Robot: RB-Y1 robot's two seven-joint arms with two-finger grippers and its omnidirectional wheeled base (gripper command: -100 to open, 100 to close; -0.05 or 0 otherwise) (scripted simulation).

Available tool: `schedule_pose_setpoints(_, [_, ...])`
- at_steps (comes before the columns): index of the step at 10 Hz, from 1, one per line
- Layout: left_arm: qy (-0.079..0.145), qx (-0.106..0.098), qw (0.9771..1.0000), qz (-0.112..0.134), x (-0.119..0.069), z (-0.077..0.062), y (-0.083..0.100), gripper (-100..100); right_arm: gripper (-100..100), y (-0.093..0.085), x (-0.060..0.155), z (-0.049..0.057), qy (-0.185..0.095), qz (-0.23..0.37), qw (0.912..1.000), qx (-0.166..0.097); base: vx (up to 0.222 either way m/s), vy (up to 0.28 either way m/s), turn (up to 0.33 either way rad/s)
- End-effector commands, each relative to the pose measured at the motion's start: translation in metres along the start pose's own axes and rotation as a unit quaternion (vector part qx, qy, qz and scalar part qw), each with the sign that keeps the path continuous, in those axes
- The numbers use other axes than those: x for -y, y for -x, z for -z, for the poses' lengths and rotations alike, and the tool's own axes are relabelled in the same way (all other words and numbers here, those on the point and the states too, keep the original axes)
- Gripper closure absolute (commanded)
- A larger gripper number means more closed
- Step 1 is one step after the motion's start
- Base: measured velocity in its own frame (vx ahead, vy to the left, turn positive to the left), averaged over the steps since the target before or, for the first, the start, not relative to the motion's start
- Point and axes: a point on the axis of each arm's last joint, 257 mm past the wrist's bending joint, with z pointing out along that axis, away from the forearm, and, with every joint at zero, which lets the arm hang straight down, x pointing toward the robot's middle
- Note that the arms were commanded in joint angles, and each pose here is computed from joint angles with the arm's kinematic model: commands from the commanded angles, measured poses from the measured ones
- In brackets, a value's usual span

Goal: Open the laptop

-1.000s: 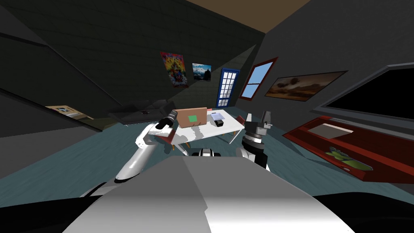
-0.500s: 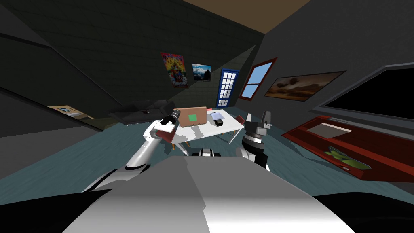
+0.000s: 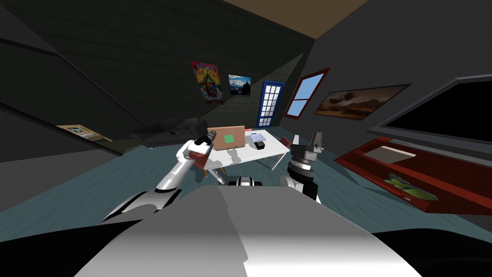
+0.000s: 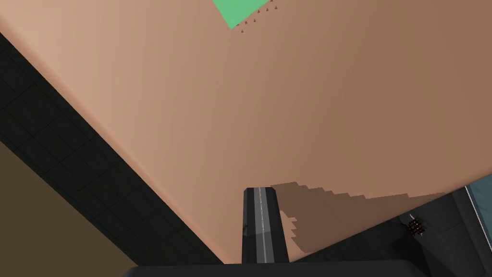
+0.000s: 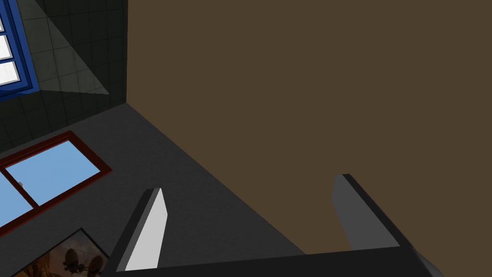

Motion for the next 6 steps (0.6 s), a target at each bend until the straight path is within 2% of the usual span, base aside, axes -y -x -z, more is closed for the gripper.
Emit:
schedule_pose_setpoints(1, [0.023,0.003,0.9997,0.004,-0.018,-0.014,0.004,100,0,0.0,0.0,0.0,0.0,0.0,1.0,0.0,0.0,0.0,0.0])
schedule_pose_setpoints(2, [0.013,-0.022,0.9996,-0.014,-0.004,-0.022,-0.013,100,0,0.0,0.0,0.0,0.0,0.0,1.0,0.0,-0.045,-0.01,0.01])
schedule_pose_setpoints(4, [0.018,-0.021,0.9996,-0.003,0.0,-0.035,-0.007,100,0,0.0,0.0,0.0,0.0,0.0,1.0,0.0,-0.039,-0.012,0.0])
schedule_pose_setpoints(6, [0.04,-0.017,0.9991,0.0,-0.018,-0.044,-0.002,100,0,0.0,0.0,0.0,0.0,0.0,1.0,0.0,0.0,0.0,0.0])
